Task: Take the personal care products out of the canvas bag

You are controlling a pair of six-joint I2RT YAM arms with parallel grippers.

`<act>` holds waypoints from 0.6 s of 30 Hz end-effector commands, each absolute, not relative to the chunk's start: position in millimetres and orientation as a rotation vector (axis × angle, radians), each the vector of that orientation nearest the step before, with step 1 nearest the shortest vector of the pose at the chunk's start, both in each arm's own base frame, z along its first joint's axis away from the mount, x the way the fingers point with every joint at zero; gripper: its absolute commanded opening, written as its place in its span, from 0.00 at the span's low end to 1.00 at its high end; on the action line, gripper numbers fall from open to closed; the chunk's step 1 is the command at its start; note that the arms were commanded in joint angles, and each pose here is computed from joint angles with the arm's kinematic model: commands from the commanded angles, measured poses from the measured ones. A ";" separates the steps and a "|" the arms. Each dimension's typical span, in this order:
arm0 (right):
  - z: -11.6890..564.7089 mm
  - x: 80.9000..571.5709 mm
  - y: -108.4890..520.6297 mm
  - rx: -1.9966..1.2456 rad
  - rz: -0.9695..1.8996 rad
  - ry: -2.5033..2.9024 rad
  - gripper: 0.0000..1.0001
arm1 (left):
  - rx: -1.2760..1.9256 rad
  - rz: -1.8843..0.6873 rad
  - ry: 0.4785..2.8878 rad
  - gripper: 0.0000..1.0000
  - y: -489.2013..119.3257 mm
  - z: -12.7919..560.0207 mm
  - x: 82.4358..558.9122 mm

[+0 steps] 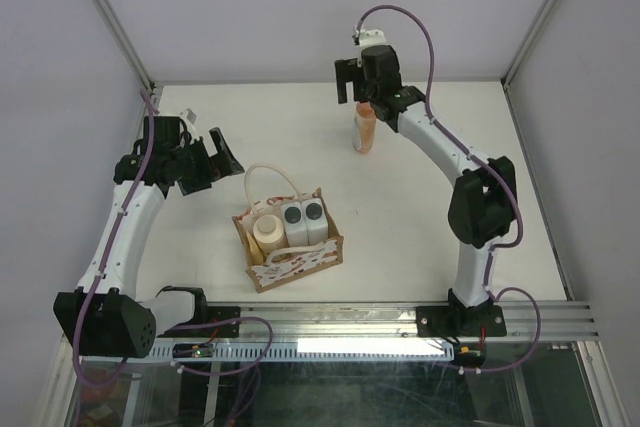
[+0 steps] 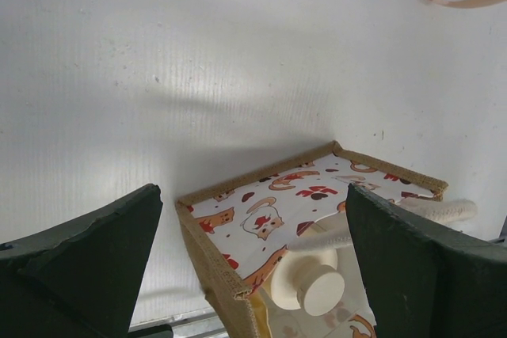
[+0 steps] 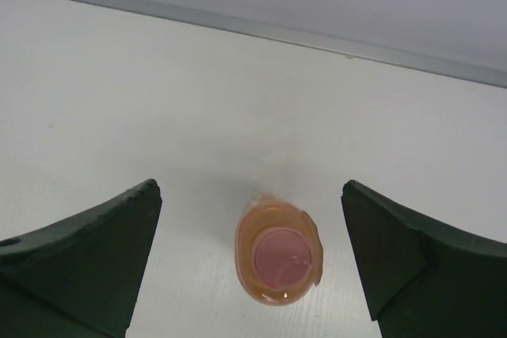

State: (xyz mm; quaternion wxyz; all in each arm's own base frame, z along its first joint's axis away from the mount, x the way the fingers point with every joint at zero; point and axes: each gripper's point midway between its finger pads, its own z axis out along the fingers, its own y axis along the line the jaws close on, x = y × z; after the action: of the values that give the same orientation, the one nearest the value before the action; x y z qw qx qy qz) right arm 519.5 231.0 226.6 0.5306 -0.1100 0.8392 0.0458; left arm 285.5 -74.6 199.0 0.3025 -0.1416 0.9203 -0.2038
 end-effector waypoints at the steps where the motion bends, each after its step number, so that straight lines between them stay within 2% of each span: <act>1: 287.1 489.2 228.1 -0.218 0.199 1.951 0.99 | -0.342 -0.617 2.360 0.99 -82.5 223.1 296.9; 7: 280.0 406.1 250.4 -0.510 0.321 1.996 0.99 | -0.352 -0.676 2.341 0.99 -90.2 228.3 290.6; 18: 308.2 230.5 357.4 -1.285 0.628 1.729 0.99 | -0.435 -0.741 2.276 0.99 -93.9 230.8 253.2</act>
State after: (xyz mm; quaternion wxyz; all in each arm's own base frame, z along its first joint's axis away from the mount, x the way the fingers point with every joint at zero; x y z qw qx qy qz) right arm 284.9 332.8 279.6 0.4383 -0.4193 0.7679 0.2057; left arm 261.2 -87.7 219.8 0.3302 -0.1585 0.8943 -0.2569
